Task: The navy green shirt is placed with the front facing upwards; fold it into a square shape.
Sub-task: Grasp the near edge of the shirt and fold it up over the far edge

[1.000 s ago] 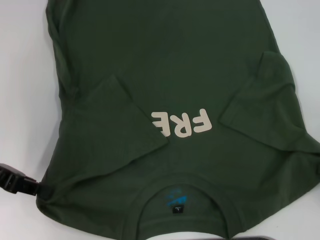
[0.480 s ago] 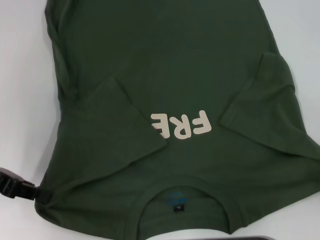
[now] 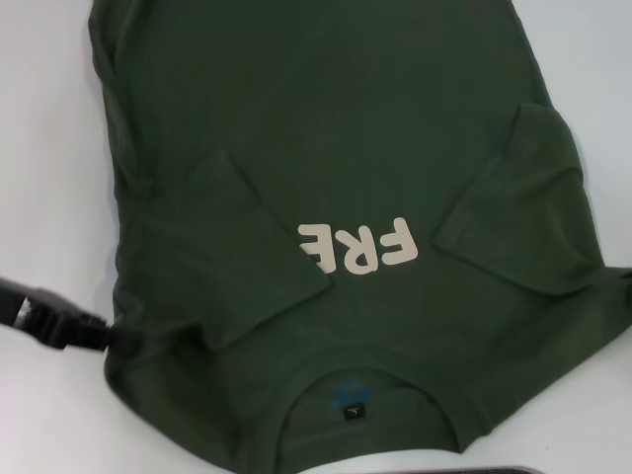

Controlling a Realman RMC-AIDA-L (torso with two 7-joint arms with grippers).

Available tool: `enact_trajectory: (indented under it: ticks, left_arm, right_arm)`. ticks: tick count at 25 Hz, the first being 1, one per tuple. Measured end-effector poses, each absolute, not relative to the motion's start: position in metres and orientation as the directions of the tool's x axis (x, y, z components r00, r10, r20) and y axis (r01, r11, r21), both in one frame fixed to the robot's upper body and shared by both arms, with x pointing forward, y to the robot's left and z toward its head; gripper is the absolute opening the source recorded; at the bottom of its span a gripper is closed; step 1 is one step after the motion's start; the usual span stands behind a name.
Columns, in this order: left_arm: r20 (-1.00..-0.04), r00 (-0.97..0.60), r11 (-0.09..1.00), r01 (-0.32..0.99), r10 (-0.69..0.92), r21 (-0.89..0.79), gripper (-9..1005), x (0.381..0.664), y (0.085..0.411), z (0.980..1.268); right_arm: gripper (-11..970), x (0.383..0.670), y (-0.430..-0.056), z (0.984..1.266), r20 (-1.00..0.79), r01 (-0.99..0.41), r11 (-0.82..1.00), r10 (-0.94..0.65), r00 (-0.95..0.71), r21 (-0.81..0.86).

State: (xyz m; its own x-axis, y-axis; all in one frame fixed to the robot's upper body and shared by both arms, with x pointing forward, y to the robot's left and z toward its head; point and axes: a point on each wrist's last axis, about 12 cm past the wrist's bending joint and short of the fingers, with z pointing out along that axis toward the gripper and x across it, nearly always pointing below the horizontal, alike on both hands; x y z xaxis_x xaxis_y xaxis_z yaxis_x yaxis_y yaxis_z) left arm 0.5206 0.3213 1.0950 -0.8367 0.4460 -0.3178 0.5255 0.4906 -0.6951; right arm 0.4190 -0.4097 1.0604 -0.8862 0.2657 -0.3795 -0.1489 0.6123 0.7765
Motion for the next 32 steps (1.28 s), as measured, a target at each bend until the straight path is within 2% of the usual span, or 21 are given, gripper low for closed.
enact_trajectory:
  ticks: [10,18,24,32]
  left_arm:
    - [-0.475,-0.800,0.445,0.599,0.366,-0.666,81,0.552,0.298,1.114]
    - [-0.530,-0.778,0.449,0.627,0.336,-0.636,81,0.579,0.269,1.127]
    - [-0.583,-0.759,0.451,0.646,0.290,-0.616,81,0.600,0.258,1.147]
    - [-0.648,-0.731,0.489,0.654,0.214,-0.577,81,0.622,0.250,1.164]
  right_arm:
    - [36,0.465,-0.398,1.080,-0.436,-0.239,0.612,0.193,-0.879,0.754]
    - [36,0.515,-0.377,1.094,-0.469,-0.290,0.652,0.113,-0.876,0.700]
    - [35,0.549,-0.360,1.107,-0.502,-0.329,0.684,0.063,-0.863,0.651]
    - [35,0.578,-0.343,1.119,-0.536,-0.357,0.713,0.032,-0.844,0.604]
